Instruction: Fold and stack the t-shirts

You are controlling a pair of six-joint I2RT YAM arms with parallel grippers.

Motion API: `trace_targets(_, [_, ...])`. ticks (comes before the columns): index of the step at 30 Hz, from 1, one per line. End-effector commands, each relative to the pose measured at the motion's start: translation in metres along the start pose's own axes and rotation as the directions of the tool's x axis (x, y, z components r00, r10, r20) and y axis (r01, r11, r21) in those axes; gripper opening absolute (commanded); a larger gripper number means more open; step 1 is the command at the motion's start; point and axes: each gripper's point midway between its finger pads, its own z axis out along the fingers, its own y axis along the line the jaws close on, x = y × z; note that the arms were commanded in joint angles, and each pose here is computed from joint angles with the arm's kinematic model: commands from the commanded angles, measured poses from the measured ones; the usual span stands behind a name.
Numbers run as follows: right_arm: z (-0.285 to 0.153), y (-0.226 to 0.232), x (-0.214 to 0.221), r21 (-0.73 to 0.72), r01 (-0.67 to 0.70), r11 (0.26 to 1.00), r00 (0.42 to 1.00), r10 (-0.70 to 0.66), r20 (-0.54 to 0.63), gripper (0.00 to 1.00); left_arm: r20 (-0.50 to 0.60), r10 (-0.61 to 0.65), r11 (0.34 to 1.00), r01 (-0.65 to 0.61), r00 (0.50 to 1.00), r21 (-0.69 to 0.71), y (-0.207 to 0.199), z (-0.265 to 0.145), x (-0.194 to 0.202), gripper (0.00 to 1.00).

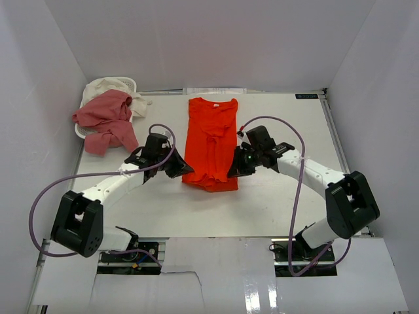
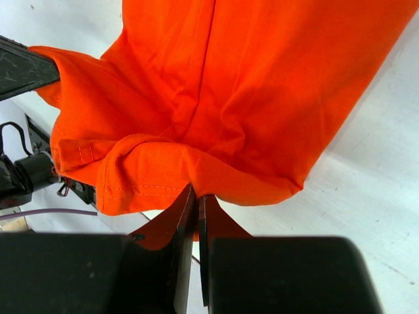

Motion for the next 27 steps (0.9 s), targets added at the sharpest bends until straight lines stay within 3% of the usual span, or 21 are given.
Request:
trace_targets(1, [-0.005,0.006,-0.026,-0.009,0.048,0.999,0.998,-0.048,0.050,0.08,0.073,-0.001,1.000,0.002,0.997,-0.018,-0.006,0.002,-0.025,0.00])
trace_targets(12, [-0.003,-0.006,-0.061,0.041,0.051,0.998,0.995,-0.054,0.089,0.08,0.108,-0.014,0.999,0.019,0.994,-0.050,-0.007,0.024,-0.052,0.00])
trace_targets(27, [-0.006,-0.011,-0.095,0.066,0.063,0.996,0.992,-0.069,0.108,0.08,0.166,-0.009,1.000,0.011,0.986,-0.015,-0.037,0.029,-0.095,0.00])
